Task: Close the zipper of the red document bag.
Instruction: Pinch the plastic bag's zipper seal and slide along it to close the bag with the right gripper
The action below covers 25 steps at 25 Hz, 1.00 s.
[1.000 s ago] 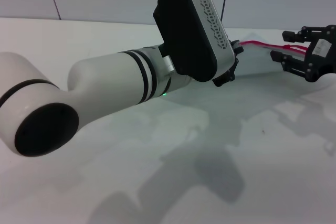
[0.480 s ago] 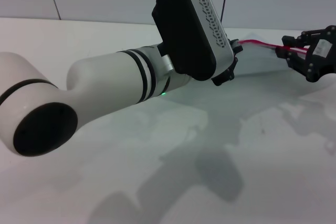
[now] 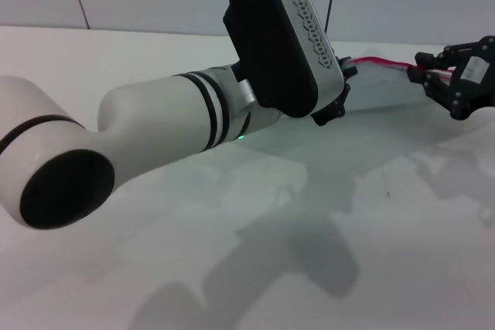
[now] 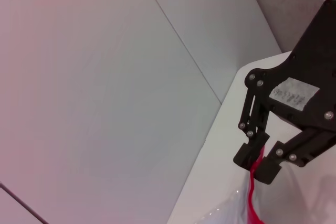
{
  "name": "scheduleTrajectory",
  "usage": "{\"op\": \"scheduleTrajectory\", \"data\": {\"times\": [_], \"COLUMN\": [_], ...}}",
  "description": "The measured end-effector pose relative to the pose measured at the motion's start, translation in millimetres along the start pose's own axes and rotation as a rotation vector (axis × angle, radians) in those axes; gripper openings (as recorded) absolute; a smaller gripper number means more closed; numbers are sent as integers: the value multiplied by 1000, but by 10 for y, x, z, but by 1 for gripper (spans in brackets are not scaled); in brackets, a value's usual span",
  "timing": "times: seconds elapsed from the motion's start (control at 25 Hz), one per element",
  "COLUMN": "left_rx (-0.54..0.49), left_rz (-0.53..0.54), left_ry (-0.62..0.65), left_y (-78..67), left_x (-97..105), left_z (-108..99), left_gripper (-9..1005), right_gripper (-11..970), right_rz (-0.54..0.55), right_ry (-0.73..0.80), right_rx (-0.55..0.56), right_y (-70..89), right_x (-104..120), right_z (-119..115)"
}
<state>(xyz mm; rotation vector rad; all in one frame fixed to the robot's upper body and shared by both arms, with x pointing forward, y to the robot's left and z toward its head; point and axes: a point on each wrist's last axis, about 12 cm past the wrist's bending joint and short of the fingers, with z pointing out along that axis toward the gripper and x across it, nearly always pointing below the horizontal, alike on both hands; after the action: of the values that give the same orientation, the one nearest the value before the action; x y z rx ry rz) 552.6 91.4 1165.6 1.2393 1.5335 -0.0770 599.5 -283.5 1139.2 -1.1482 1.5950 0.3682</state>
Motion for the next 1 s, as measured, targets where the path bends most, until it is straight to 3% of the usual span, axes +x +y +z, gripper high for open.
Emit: {"op": "scheduleTrajectory", "data": {"times": [0.56, 0.64, 1.0], "left_rx": [4, 2, -8], "left_rz": [-1, -2, 5], "left_ry": [3, 3, -10], "left_y": [-13, -10, -1], "left_x": [10, 12, -19], "left_z": [3, -2, -36], "left_gripper": [75, 75, 77], "right_gripper": [182, 121, 81], "right_rz": [12, 14, 32], "right_ry": [5, 8, 50], "right_rx": [10, 18, 76], "right_y": [1, -7, -52], "right_x": [30, 39, 145], "right_z": [8, 4, -7]}}
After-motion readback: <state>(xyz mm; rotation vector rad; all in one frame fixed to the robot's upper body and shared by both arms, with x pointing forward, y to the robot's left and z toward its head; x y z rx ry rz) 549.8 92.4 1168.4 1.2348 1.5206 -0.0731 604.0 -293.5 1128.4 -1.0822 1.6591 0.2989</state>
